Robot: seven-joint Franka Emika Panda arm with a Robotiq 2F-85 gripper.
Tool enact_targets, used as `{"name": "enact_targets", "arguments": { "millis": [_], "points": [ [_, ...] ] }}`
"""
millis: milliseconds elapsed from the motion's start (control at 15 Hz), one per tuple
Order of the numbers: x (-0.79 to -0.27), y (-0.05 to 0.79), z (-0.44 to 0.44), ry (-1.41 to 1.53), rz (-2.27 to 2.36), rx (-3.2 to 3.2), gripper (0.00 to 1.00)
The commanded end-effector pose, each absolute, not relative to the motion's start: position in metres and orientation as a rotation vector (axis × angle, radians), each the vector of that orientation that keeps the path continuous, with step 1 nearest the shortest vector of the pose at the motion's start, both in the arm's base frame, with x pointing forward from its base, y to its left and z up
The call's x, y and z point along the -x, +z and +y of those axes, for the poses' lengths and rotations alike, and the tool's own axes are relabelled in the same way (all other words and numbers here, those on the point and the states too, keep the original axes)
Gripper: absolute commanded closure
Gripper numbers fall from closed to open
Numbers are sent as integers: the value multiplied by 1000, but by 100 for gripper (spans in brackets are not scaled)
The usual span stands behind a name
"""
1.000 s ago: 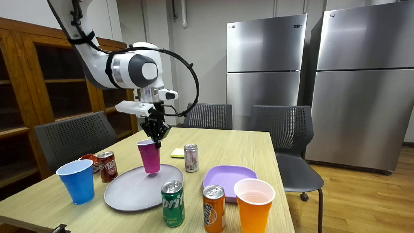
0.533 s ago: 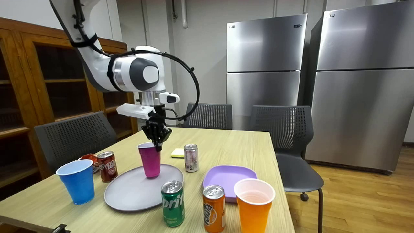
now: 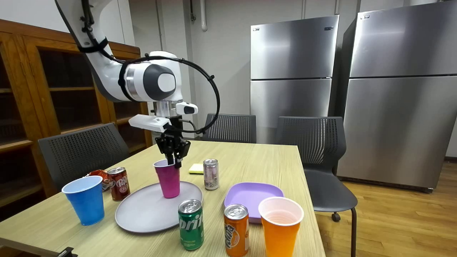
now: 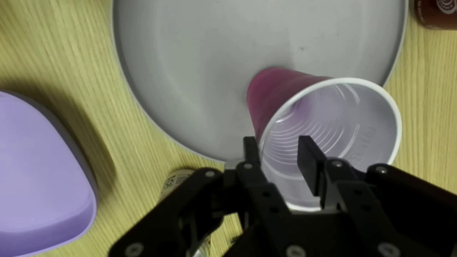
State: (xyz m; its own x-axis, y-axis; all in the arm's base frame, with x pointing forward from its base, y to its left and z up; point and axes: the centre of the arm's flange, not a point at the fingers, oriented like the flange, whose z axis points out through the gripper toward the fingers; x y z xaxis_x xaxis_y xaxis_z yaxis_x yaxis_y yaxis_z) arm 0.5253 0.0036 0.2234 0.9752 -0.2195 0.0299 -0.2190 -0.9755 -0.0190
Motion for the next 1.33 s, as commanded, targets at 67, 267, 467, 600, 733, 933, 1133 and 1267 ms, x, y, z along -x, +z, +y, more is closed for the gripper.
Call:
{"name": "enact_targets", "arguments": {
  "millis": [67, 267, 467, 600, 733, 933, 1133, 1267],
  "points": [
    [-518, 247, -2, -70, 405, 3088, 26],
    [-516, 267, -10, -117, 432, 3076, 2],
    [-520, 288, -21, -159, 483, 3054, 0],
    [-524, 296, -31, -181, 519, 3045, 0],
    [-529, 298, -41, -197, 557, 3042, 0],
    [-539, 288, -58, -195, 628, 3032, 0],
    [-550, 277, -72, -195, 695, 3020, 0],
    [-563, 266, -81, -190, 743, 3018, 0]
  ]
}}
